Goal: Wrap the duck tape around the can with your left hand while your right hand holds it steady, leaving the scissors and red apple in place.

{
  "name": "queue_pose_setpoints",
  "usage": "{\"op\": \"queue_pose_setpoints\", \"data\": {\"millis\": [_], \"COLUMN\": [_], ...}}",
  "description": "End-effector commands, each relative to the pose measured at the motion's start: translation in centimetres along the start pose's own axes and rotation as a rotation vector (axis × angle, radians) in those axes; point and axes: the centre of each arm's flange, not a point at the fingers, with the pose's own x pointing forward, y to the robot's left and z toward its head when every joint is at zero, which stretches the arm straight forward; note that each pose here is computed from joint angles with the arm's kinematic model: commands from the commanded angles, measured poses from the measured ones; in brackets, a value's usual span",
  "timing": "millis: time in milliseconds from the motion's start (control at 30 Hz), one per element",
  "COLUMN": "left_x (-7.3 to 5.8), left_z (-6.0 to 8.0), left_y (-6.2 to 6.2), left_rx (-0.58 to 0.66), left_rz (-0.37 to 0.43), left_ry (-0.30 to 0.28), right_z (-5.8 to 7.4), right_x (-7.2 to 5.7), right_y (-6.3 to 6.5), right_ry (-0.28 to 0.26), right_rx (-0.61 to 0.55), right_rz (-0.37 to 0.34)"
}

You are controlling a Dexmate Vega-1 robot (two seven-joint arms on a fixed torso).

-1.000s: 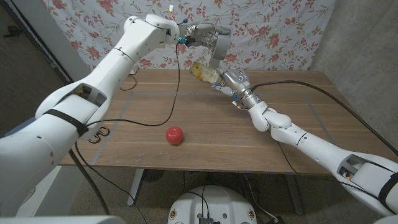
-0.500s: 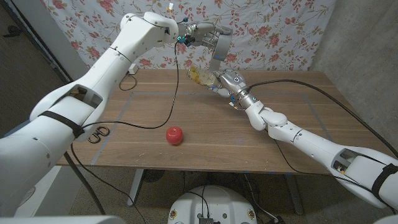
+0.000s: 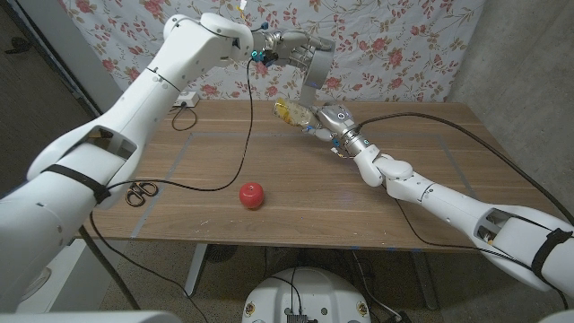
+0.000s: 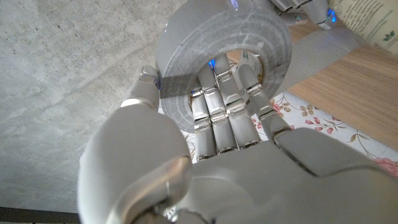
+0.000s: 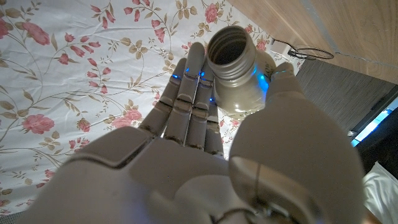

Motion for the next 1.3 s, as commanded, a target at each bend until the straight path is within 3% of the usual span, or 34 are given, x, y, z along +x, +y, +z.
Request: {"op": "queue_pose_setpoints", "data": {"millis": [33,233,400,600,833,1000,1133,1300], "left_x": [-2.5,-3.7,-3.7,-3.4,-3.2,-3.0,-2.9,-3.2], "left_z": [0.4,0.6,0.2,-0.2,-0.1,-0.2,0.0,0.7], "left_y": [0.4,1.5,1.9,1.7,1.5,2.2,3.2,3.7], "left_rx": [0.155,0.212,0.185,0.138,0.174,0.201,0.251,0.369], "left_rz": [0.152,0.303,0.289,0.219,0.268,0.415,0.538,0.704], "left_ry": [0.056,0.079,0.096,0.072,0.032,-0.023,0.001,-0.006], "right_z": [-1.4,-1.7,-2.0,-2.1,-2.1,-1.7,-1.3,-1.3], "right_x": [0.1,0.1,0.2,0.5,0.5,0.2,0.1,-0.4], "right_y": [0.7,0.7,0.5,0.2,0.2,-0.2,-0.3,-0.1], "right_ry": [0.036,0.04,0.045,0.037,0.04,0.029,0.001,0.009], "right_rx": [-0.012,-0.015,-0.009,-0.013,-0.004,0.029,0.007,0.021], "right_rz": [0.026,0.027,0.023,0.019,0.01,-0.02,-0.015,-0.015]}}
